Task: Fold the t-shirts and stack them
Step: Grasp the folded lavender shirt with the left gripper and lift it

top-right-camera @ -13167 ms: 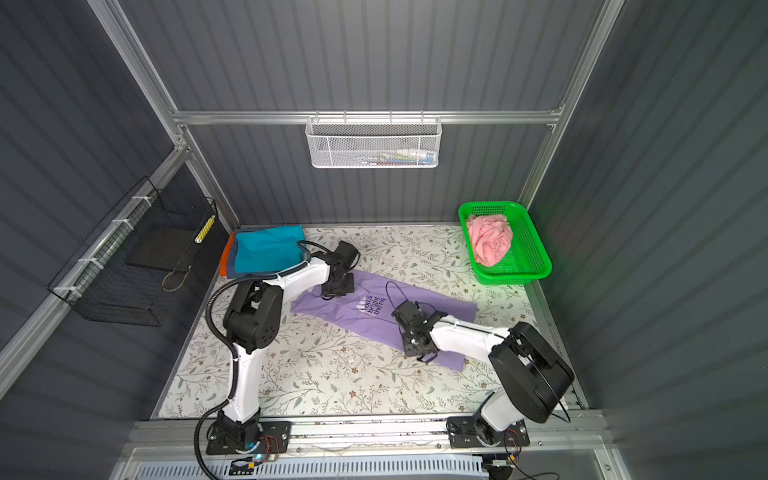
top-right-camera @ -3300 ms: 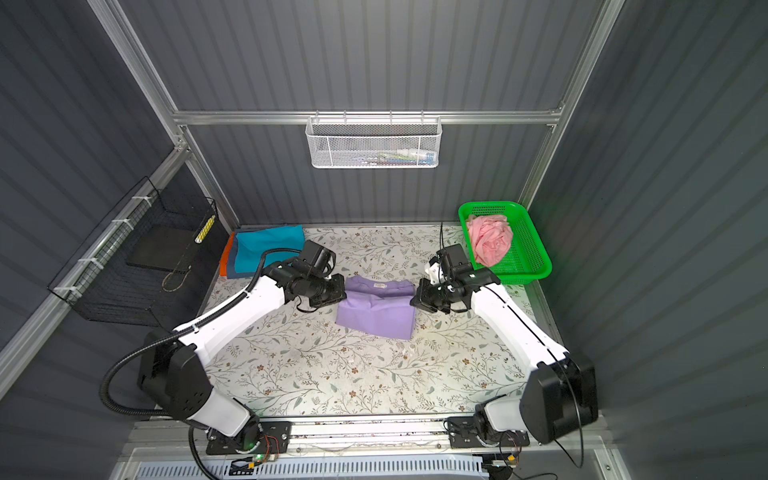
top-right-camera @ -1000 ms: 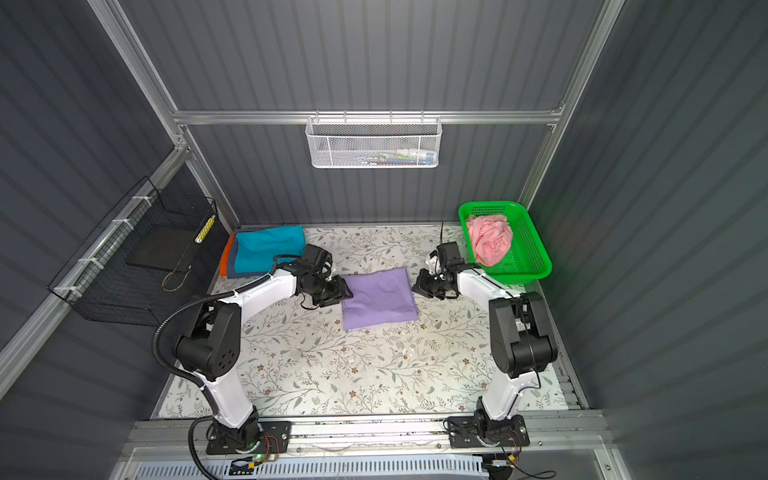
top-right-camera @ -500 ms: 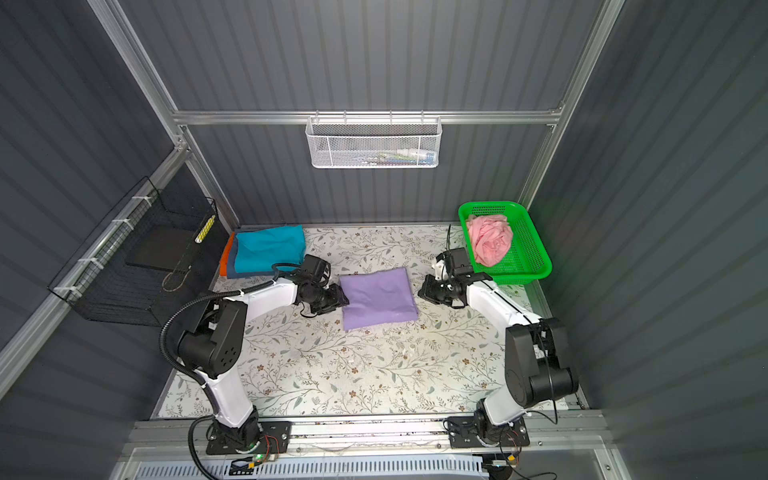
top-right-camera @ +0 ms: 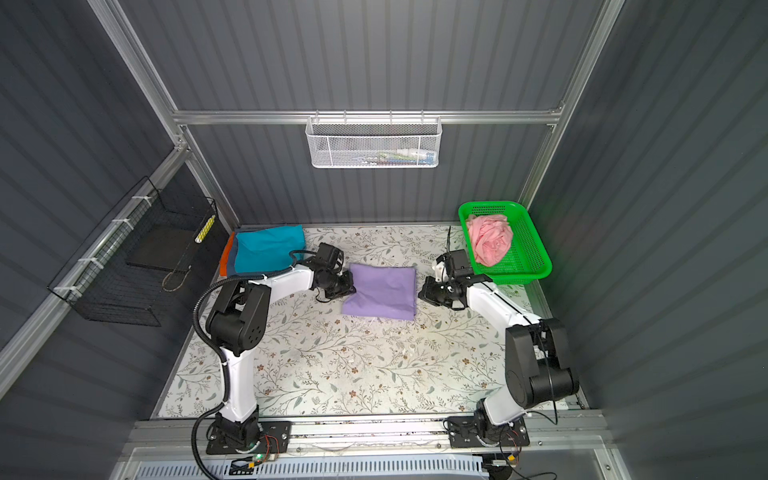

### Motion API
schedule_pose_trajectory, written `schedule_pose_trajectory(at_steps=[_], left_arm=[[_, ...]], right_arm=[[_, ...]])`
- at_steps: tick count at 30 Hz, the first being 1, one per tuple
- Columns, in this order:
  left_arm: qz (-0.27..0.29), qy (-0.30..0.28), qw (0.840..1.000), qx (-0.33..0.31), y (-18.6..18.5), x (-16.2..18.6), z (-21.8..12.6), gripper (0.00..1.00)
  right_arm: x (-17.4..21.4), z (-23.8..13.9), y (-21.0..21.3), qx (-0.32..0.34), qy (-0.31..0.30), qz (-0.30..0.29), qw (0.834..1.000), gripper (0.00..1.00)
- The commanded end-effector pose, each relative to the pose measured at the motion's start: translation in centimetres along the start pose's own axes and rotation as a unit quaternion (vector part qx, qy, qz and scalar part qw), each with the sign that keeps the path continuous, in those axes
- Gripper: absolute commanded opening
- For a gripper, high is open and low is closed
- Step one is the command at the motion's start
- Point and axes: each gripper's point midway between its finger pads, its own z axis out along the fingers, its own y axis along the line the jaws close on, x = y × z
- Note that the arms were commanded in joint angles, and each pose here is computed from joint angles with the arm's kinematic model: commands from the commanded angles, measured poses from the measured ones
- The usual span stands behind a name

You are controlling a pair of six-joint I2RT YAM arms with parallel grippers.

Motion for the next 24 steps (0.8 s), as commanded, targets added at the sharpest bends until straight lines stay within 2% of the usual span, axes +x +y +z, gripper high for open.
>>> schedule_pose_trajectory(at_steps=[1,5,11,18,24], left_arm=[[0.018,-0.013,0.997,-0.071,4.2,-4.5,-3.5,0.0],[0.045,-0.044,0.99,-0.125,6.5,-10.1,-6.8,0.0],[0.092,-0.095,0.974,-0.184,7.0,-16.3,-11.3,0.0],[0.063,-0.152,0.968,-0.189,9.4,-19.2,-17.5,0.0],[0.039,-0.173,0.966,-0.187,11.8,-19.8,-21.7,0.0]], right_arm=[[0.7,1.3,-0.7,-0.005,0.016,0.016,1.0,0.0],[1.2,2.7,-1.0,-0.017,0.035,0.034,0.999,0.0],[1.3,4.2,-1.1,-0.026,0.054,0.049,0.997,0.0],[1.3,5.4,-1.5,-0.024,0.064,0.058,0.996,0.0],[1.3,6.1,-1.4,-0.023,0.073,0.059,0.995,0.0]])
